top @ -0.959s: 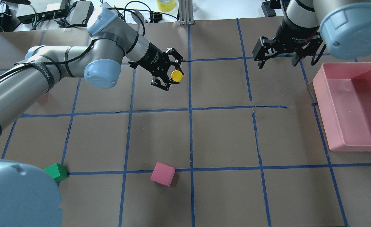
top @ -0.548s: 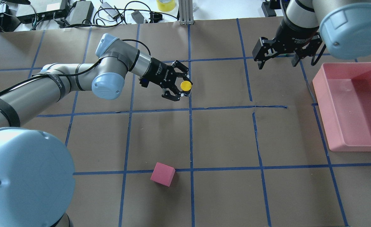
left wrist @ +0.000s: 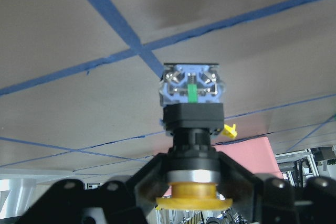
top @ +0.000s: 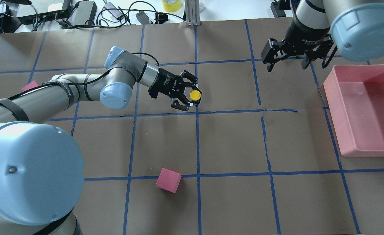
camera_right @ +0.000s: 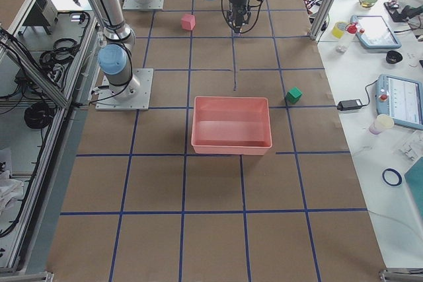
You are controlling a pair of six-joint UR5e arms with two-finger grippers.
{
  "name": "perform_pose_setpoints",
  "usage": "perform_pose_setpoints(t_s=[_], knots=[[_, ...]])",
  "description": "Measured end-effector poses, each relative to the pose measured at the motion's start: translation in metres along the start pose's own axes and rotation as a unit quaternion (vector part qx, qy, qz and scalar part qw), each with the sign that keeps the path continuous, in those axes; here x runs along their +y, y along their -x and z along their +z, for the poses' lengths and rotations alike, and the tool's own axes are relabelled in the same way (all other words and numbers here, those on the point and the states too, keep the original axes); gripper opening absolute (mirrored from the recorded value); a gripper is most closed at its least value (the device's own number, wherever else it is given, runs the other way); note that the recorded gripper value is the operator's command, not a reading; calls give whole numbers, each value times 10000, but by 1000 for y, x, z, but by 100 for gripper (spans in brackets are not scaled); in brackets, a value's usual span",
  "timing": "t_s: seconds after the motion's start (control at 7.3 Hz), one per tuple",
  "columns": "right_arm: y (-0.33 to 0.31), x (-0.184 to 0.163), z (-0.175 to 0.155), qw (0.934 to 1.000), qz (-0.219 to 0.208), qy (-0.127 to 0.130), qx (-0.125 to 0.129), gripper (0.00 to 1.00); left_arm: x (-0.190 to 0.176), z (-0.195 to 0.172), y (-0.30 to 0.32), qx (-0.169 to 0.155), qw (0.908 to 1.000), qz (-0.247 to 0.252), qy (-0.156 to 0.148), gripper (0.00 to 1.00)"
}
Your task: Align button upright
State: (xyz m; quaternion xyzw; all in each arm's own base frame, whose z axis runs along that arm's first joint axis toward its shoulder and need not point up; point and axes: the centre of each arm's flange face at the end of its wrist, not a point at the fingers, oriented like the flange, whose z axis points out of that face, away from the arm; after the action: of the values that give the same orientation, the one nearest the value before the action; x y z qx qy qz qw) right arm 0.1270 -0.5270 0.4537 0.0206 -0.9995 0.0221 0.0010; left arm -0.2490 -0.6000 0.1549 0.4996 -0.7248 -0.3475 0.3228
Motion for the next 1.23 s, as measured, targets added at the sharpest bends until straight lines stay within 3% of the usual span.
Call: perform_pose_setpoints(t_s=[0.14,0.27,0.41,0.96,1.23], knots=[[0,0,0,10000,4,2,0,100,-3,1,0,-13,10000,-10,-7,11],[-1,0,0,10000,5,2,1,100,-4,2,0,-39,10000,-7,-59,63],[-1,0,0,10000,4,3,0,100,-6,1,0,-85,9998,9,-174,96],[-1,0,1,10000,4,4,-9,100,17,-25,-17,-5,9968,389,-703,100],[0,0,1,10000,4,9,-10,100,73,-73,-33,43,9839,827,-1583,100]])
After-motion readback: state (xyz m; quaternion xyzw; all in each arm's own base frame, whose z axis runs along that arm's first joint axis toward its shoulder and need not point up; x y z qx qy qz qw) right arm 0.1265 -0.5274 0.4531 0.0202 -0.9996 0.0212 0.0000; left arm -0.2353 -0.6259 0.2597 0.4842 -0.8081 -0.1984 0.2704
